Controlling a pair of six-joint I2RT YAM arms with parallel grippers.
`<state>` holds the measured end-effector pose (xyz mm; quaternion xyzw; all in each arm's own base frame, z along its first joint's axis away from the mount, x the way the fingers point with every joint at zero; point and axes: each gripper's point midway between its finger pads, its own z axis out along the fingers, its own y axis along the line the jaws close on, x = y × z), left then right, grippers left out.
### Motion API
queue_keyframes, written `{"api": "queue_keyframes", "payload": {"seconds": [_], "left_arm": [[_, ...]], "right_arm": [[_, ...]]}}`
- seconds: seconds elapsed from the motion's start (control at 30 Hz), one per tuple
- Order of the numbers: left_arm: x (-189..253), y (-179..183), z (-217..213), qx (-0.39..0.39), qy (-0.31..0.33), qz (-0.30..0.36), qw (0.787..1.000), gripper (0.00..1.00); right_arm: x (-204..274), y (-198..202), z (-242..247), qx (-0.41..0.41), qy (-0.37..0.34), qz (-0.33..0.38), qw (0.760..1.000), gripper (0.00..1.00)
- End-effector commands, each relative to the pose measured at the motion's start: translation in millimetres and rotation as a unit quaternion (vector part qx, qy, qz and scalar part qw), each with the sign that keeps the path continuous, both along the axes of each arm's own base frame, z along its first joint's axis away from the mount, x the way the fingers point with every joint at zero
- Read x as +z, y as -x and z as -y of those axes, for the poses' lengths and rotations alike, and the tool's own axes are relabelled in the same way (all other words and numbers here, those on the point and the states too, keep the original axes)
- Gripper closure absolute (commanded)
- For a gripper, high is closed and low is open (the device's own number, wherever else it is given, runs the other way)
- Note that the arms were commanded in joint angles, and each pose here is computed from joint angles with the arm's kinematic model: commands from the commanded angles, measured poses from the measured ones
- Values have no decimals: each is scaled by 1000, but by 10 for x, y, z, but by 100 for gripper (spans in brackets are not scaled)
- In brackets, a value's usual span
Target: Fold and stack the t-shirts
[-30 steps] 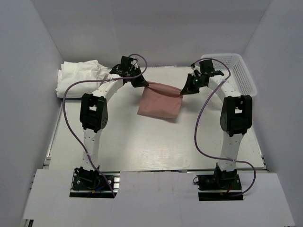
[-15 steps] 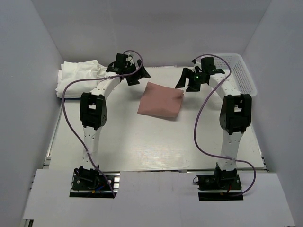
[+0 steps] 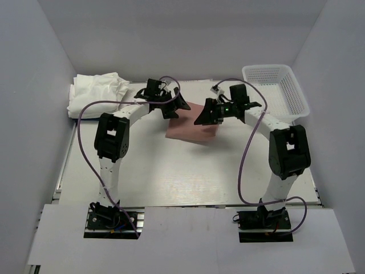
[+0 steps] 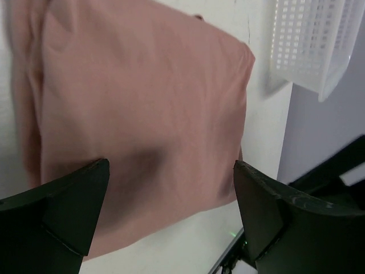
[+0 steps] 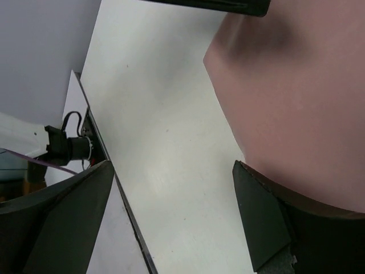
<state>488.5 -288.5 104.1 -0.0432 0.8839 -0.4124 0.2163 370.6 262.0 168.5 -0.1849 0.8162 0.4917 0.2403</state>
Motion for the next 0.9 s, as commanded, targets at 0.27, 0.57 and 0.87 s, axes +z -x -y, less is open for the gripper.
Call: {"api": "queue_keyframes", "payload": {"seconds": [0.27,0.57,0.87], "left_arm": [[-313,397,126,-37,24,-62,997,0],[-636,658,-27,-31,-12,-101,994,0],[-115,478,-42,-45,-47,-8,998,0]], "right_arm": [[-926,185,42,18,46,-79,996,10],[-1684,260,304,-24,119,-134,984,10],[-1009,95,202,-3,96,-53,994,10]]}}
